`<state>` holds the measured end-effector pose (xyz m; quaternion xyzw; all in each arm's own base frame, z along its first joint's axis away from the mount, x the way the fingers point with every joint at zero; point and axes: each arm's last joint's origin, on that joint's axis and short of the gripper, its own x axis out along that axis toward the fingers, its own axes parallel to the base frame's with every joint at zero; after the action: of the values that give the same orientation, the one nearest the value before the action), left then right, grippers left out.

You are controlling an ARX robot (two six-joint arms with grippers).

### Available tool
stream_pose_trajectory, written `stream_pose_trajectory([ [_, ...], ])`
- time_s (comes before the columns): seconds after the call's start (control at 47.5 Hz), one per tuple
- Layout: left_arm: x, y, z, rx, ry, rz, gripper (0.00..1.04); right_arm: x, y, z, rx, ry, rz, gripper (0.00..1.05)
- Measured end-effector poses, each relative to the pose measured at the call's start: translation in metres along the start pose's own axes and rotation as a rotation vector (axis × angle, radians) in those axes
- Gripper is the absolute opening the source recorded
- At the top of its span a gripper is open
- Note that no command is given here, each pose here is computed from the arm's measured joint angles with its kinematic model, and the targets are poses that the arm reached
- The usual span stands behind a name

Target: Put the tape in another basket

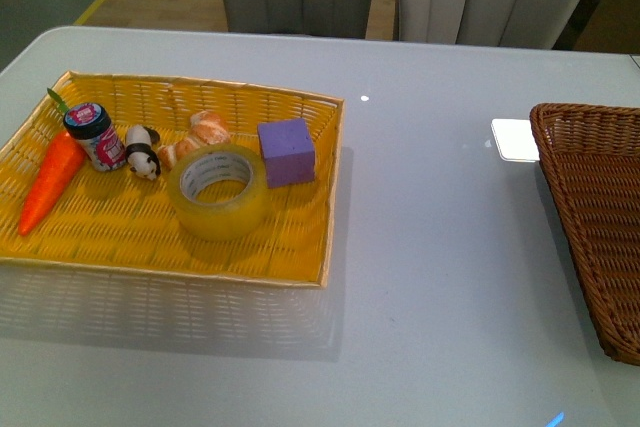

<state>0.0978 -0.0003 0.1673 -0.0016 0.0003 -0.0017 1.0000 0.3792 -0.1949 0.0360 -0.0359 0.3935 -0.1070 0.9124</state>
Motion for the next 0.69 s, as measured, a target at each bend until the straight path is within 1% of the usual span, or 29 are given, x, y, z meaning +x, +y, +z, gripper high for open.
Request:
stream_pose_trajectory([
  [0.21, 0.0, 0.0, 0.0, 0.0, 0.0, 0.0, 0.96, 0.0069, 0.0016, -0.0033, 0.001, 0.045, 0.02, 0.96],
  [0.231, 0.0, 0.0, 0.0, 0.0, 0.0, 0.0, 0.96, 0.0073, 0.0015, -0.0034, 0.001, 0.049, 0.018, 0.94],
  [0.379, 0.0, 0.0, 0.0, 0.0, 0.0, 0.0, 0.96, 0.0097, 0.0016, -0.0052, 0.004, 0.096, 0.025, 0.63],
  [0.505, 0.0, 0.0, 0.0, 0.0, 0.0, 0.0, 0.96, 0.0097, 0.0023, -0.0057, 0.026, 0.107, 0.047, 0.42],
  [0.589, 0.0, 0.0, 0.0, 0.0, 0.0, 0.0, 0.96, 0.0096, 0.0037, -0.0068, 0.037, 0.105, 0.058, 0.25],
  [0.694, 0.0, 0.0, 0.0, 0.0, 0.0, 0.0, 0.96, 0.0067, 0.0081, -0.0079, 0.065, 0.104, 0.076, 0.13],
])
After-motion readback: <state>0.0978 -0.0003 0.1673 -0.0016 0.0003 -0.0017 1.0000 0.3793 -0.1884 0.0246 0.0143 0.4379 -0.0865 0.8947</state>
